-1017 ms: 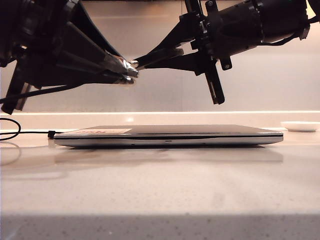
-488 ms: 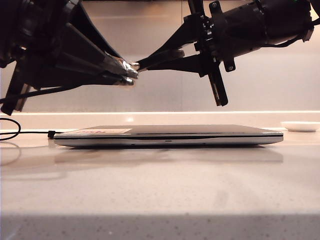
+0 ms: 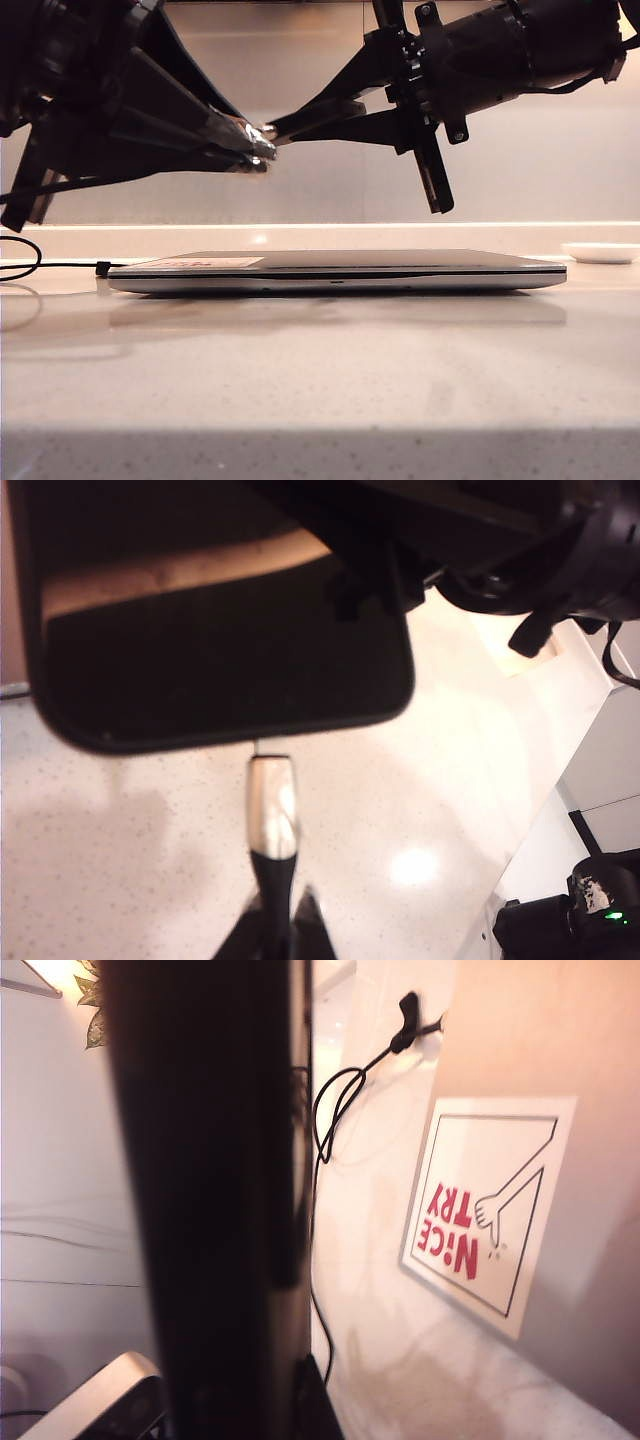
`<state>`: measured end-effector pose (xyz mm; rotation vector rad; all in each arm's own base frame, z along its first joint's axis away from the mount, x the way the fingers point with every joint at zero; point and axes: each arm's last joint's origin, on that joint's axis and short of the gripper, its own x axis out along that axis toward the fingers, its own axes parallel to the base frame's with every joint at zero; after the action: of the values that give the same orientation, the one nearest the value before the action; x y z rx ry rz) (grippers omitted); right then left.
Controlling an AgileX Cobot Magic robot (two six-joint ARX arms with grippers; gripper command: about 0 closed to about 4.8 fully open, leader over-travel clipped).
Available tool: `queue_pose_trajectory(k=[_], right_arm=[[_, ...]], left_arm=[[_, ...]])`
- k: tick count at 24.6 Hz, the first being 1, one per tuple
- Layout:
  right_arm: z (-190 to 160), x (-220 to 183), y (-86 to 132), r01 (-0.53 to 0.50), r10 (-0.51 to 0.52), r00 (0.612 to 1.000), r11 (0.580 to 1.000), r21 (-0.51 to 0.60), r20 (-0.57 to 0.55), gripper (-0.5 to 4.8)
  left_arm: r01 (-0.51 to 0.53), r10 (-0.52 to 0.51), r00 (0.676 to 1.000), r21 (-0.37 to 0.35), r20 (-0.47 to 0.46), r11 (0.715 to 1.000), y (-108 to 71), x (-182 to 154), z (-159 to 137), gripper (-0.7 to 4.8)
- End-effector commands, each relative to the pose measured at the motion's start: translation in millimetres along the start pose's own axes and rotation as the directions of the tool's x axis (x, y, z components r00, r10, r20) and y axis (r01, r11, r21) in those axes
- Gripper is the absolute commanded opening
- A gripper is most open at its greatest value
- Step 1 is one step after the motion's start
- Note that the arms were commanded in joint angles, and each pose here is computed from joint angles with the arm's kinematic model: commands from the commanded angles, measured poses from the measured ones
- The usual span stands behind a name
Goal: Pick up the charging cable and the phone, plug the charging cable into the charging port on the phone, and finally place them back on the table.
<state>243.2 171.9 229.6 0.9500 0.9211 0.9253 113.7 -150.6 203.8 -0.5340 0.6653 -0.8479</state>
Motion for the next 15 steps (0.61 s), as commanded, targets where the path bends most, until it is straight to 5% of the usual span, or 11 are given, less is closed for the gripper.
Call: queue_pose_trajectory(k=[1,15], right_arm=[[1.3,-1.1,8.8,-0.051,0.051,0.999,0.999,-0.015,-0.010,-0.06],[-4.2,2.9,11.2,-0.059,0.057,0.998,0.997,-0.054,-0.034,-0.06]], left_arm=[[0.017,-0.017,1.000,0.005,0.023,1.000,-2.6,-0.1,2.7,-0.06],[0.017,-0.017,1.000,0.005,0.023,1.000,-2.6,-0.1,2.7,-0.06]])
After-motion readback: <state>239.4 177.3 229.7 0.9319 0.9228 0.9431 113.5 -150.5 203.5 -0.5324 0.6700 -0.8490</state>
